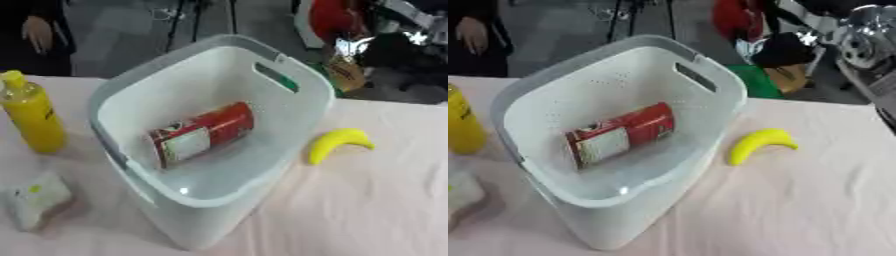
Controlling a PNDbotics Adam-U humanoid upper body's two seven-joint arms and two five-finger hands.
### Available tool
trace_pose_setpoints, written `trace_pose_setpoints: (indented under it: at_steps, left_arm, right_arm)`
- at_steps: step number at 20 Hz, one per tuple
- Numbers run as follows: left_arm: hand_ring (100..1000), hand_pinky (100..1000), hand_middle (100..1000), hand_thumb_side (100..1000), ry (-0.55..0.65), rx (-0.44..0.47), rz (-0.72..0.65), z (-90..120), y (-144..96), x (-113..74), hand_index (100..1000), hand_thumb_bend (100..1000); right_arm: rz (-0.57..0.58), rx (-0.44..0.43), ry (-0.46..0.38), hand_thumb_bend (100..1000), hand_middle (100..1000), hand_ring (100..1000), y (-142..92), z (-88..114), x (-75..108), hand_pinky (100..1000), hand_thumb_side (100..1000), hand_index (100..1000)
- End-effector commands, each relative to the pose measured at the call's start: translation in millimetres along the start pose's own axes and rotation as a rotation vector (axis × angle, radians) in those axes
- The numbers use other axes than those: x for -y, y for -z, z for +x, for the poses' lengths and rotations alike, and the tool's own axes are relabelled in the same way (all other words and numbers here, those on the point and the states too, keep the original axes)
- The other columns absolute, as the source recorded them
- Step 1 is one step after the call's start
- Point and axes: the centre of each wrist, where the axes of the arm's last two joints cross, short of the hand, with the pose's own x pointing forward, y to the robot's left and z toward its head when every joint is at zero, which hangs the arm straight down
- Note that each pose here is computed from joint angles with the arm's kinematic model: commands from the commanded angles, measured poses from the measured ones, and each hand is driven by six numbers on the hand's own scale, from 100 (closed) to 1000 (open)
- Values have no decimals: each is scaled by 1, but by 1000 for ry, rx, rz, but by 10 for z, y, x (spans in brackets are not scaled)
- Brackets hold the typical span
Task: Pick up objects on the table and place them in the box.
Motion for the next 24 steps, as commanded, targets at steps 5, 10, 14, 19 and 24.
trace_pose_setpoints:
  at_steps: [5, 10, 14, 19, 24]
  left_arm:
    - [579, 669, 604, 1000, -32, 42, -4, 40, 104, 40, 742, 100]
    - [579, 669, 604, 1000, -43, 42, -1, 43, 107, 59, 741, 100]
    - [579, 669, 604, 1000, -44, 41, 0, 43, 108, 58, 741, 100]
    - [579, 668, 604, 1000, -45, 41, 2, 42, 108, 57, 741, 100]
    - [579, 668, 604, 1000, -44, 40, 4, 42, 107, 57, 741, 100]
  right_arm:
    - [-4, 18, -5, 100, 312, 772, 287, 56, -86, 861, 578, 521]
    - [40, 74, -21, 100, 377, 795, 413, 172, -224, 871, 676, 605]
    - [82, 121, -41, 107, 476, 823, 446, 219, -259, 885, 795, 723]
    - [176, 193, -56, 204, 699, 935, 455, 250, -264, 942, 881, 920]
    - [239, 236, -40, 256, 859, 1000, 453, 247, -233, 992, 926, 1000]
